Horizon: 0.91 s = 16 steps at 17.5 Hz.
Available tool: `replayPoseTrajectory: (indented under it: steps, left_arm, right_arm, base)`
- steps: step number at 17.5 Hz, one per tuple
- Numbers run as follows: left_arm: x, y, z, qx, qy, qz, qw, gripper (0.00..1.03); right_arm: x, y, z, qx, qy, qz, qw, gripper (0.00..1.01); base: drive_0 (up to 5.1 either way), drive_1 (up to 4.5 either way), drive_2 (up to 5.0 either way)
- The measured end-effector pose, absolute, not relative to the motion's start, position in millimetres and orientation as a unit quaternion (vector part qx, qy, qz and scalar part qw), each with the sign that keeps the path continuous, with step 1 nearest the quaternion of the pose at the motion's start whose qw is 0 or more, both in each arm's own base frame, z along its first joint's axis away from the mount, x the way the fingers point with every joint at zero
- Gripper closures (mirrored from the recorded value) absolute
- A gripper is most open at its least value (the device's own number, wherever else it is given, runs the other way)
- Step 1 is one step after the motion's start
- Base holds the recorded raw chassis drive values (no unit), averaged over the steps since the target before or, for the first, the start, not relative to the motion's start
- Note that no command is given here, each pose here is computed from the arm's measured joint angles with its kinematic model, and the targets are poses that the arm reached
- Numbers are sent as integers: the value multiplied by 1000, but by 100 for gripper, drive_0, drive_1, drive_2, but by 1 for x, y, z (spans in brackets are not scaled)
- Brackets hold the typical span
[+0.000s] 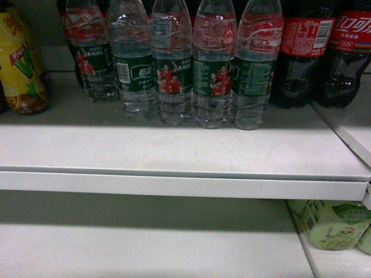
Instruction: Move water from second to third shelf
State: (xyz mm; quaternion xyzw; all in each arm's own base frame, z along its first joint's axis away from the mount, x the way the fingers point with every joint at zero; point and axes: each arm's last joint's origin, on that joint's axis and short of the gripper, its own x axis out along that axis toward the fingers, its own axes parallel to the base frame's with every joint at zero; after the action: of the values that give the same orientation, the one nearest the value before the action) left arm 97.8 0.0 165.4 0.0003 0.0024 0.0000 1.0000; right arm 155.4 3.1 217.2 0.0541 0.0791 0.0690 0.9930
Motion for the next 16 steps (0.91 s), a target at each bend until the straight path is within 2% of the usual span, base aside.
replayPoseTrajectory:
  steps: [16]
  left_arm:
    - [98, 0, 165, 0, 2, 0, 1000, 5]
  right_arm:
    - [154, 2, 218, 54, 78, 67, 993, 62]
  base:
    - [0, 0, 0]
